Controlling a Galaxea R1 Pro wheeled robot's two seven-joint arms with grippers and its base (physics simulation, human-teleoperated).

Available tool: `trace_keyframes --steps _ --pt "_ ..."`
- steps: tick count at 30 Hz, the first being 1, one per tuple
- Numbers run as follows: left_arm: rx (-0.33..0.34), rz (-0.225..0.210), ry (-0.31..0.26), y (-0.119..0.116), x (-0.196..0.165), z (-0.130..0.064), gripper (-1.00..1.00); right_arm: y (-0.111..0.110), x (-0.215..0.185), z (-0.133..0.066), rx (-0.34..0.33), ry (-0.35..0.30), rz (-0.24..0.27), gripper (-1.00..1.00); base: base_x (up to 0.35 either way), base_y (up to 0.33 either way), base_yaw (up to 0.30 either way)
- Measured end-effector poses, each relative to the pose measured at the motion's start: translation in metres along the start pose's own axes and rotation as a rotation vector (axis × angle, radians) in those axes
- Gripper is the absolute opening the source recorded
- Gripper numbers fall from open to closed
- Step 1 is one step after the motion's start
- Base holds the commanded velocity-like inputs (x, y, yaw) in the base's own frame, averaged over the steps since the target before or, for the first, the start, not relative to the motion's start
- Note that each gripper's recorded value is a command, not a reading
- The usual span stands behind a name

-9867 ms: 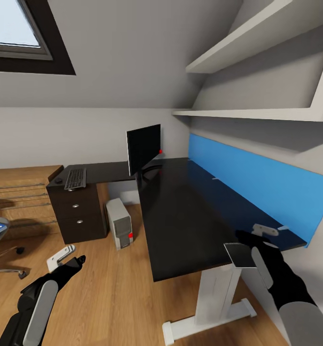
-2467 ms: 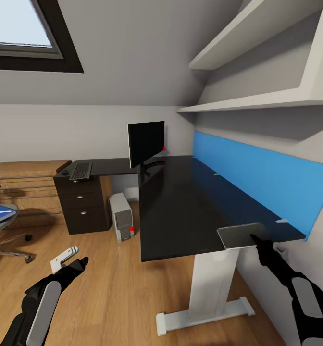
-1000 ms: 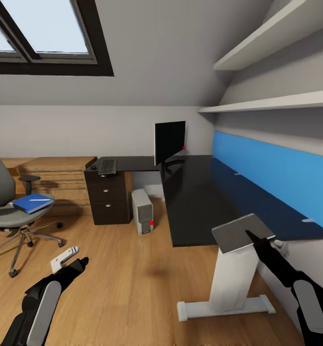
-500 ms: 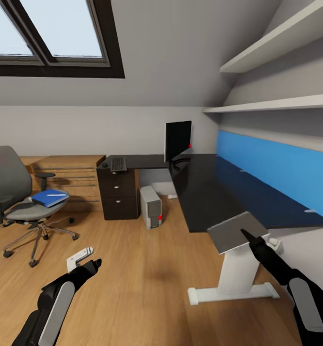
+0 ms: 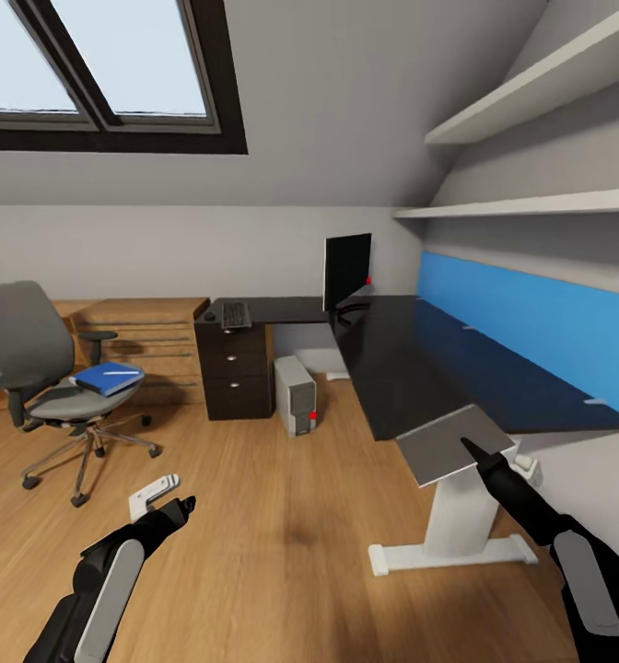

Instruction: In the bedroom, organize the workspace by keeping the computer under the desk, ensuring the monitor is on the desk, placing the keyboard on the desk next to the monitor, placing the mouse on the desk next to the keyboard, moving the folder from the swivel chair onto the desk next to the mouse, stacking the notebook on top of the folder with the pen on top of the notebook, and positioning the swivel chair next to the desk.

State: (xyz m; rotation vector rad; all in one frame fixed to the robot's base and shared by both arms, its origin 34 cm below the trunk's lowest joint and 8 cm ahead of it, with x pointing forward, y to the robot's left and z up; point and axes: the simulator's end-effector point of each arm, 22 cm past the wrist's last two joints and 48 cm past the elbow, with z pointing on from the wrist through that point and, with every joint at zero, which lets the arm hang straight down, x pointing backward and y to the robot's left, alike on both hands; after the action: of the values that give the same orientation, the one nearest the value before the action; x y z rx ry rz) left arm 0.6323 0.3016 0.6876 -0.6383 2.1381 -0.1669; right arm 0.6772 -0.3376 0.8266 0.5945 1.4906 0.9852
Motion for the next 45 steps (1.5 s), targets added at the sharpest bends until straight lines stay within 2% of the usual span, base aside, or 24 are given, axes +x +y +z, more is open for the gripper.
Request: trace_keyframes --steps 8,20,26,29,30,32,37,42,43,45 --pt "-0.001 -0.001 0.001 -0.006 -0.012 -0.008 1.00 0.013 -0.008 0.004 0.000 0.002 0.000 -1.00 0.000 0.000 0.079" --pt "0.006 0.009 0.009 -0.021 -0.026 -0.019 1.00 0.034 -0.015 0.010 0.001 0.012 -0.008 -1.00 0.000 0.000 0.243" --pt "0.026 0.041 0.017 -0.039 -0.028 -0.026 1.00 0.052 -0.001 0.020 0.006 0.054 -0.062 -1.00 0.000 0.000 0.275" --pt "0.031 0.049 0.019 -0.044 -0.031 -0.029 1.00 0.059 0.019 0.026 0.037 0.092 -0.136 -1.00 0.000 0.000 0.277" --pt "0.032 0.051 0.019 -0.046 -0.032 -0.030 1.00 0.059 0.029 0.029 0.057 0.111 -0.178 -1.00 0.000 0.000 0.277" --pt "0.034 0.052 0.019 -0.048 -0.034 -0.032 1.00 0.062 0.041 0.033 0.081 0.125 -0.231 -1.00 0.000 0.000 0.277" --pt "0.035 0.053 0.020 -0.052 -0.041 -0.037 1.00 0.065 0.046 0.038 0.125 0.118 -0.351 -1.00 0.000 0.000 0.278" --pt "0.035 0.054 0.020 -0.056 -0.048 -0.042 1.00 0.069 0.050 0.041 0.156 0.128 -0.433 -1.00 0.000 0.000 0.245" --pt "0.036 0.054 0.020 -0.057 -0.049 -0.043 1.00 0.068 0.049 0.042 0.173 0.119 -0.505 -1.00 0.000 0.000 0.090" --pt "0.036 0.054 0.021 -0.058 -0.052 -0.045 1.00 0.072 0.043 0.043 0.174 0.103 -0.541 -1.00 0.000 0.000 0.052"
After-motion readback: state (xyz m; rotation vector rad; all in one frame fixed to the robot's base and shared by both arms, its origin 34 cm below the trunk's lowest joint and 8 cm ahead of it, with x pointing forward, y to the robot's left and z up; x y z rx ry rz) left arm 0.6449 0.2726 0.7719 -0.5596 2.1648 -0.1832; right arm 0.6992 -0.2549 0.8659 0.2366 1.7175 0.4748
